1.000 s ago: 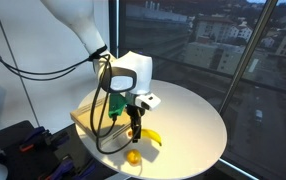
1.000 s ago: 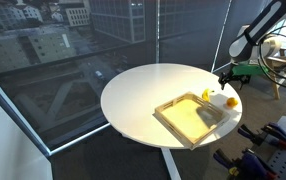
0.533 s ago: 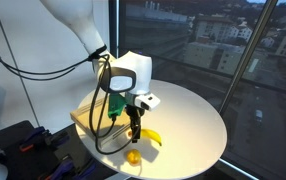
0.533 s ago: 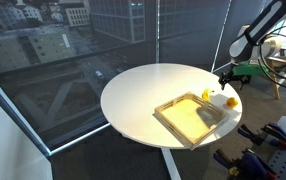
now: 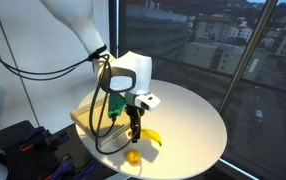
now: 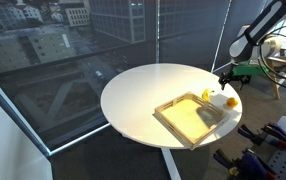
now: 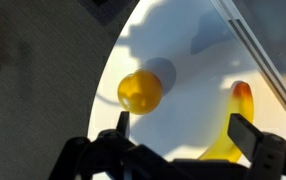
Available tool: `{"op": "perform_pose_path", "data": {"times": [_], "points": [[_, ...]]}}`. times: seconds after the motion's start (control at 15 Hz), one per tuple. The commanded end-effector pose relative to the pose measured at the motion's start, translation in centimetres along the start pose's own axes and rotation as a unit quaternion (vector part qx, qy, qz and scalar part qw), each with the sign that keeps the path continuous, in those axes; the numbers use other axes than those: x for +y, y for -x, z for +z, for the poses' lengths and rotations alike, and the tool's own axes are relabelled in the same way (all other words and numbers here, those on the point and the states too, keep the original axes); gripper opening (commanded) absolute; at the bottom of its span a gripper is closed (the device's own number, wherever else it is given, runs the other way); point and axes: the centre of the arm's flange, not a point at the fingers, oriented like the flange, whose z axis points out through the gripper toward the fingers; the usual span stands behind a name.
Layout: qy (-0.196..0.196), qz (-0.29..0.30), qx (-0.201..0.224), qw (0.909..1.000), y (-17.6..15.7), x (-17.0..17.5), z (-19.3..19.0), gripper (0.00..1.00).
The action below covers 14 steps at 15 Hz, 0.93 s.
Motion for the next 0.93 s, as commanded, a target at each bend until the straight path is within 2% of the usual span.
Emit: {"op": "perform_pose_path", "data": {"times": [0.0,0.87], "points": [[0.0,0.0,0.0,1.0,0.0,0.0,0.0,1.0],[0.001,0.007,0.002,1.0,-0.33,0.89,0.24,1.0]]}}
